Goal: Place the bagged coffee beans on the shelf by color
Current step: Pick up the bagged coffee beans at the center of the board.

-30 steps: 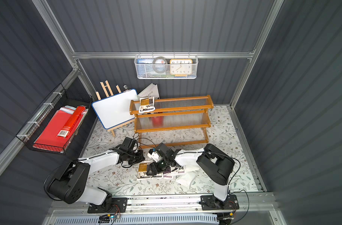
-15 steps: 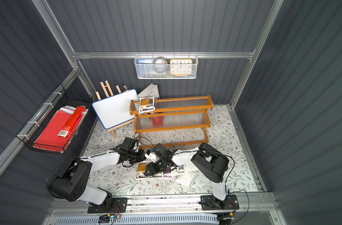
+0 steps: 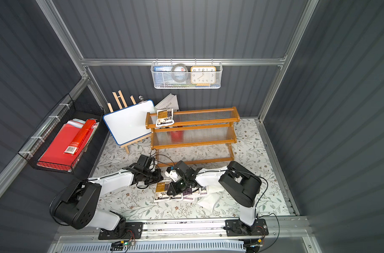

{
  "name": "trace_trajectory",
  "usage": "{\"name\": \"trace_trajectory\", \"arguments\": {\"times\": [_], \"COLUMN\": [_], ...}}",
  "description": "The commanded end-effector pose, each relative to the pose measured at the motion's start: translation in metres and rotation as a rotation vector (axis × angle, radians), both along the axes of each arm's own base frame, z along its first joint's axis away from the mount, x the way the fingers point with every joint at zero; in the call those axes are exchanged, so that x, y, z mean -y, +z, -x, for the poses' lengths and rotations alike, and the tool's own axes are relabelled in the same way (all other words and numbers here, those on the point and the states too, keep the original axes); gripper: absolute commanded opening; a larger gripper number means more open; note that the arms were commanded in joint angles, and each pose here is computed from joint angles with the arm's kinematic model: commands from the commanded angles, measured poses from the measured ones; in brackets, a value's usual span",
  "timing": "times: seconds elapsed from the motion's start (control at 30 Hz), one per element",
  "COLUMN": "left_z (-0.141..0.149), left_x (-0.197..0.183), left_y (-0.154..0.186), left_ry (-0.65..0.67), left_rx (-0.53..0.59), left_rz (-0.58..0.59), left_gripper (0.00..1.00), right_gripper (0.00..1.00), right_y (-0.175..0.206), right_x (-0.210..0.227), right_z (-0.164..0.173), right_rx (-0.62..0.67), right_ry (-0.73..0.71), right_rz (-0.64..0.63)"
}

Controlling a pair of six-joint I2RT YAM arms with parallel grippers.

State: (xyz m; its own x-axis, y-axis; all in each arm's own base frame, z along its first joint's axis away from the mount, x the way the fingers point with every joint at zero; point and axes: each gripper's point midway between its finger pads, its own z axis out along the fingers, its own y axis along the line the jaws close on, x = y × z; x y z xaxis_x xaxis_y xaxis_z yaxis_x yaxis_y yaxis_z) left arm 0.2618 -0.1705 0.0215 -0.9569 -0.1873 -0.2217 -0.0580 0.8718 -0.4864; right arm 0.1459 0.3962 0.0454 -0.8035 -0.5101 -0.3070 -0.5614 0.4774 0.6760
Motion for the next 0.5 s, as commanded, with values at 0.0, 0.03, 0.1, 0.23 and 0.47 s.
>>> {"name": "trace_trajectory", "arguments": {"times": [0.0, 0.03, 0.1, 0.23, 0.47], "left_z": [0.001, -0.007, -0.015, -0.022, -0.022], "left_x": [-0.01, -0.013, -0.009, -0.004, 0.01], "left_y": [0.018, 0.029, 0.05, 0.086, 0.102], "left_ry": [0.002, 0.023, 0.039, 0.044, -0.017], "left_rx": [0.047, 0.094, 0.152, 0.226, 0.273], "left_rz": [-0.034, -0.044, -0.006, 0.042, 0.122], "left_gripper": [0.21, 0.28, 0.38, 0.49, 0.49], "right_gripper": [0.0, 0.0, 0.0, 0.0, 0.0], "right_y": [0.009, 0.012, 0.019, 0.046, 0.15], "right_x": [0.024, 0.031, 0.044, 0.067, 0.089], "right_z": [0.001, 0.001, -0.002, -0.014, -0.045], "right_rx": [0.044, 0.05, 0.06, 0.114, 0.33], "right_ry": [0.037, 0.043, 0.042, 0.02, -0.043], "right_rz": [0.038, 0.045, 0.064, 0.055, -0.065]}}
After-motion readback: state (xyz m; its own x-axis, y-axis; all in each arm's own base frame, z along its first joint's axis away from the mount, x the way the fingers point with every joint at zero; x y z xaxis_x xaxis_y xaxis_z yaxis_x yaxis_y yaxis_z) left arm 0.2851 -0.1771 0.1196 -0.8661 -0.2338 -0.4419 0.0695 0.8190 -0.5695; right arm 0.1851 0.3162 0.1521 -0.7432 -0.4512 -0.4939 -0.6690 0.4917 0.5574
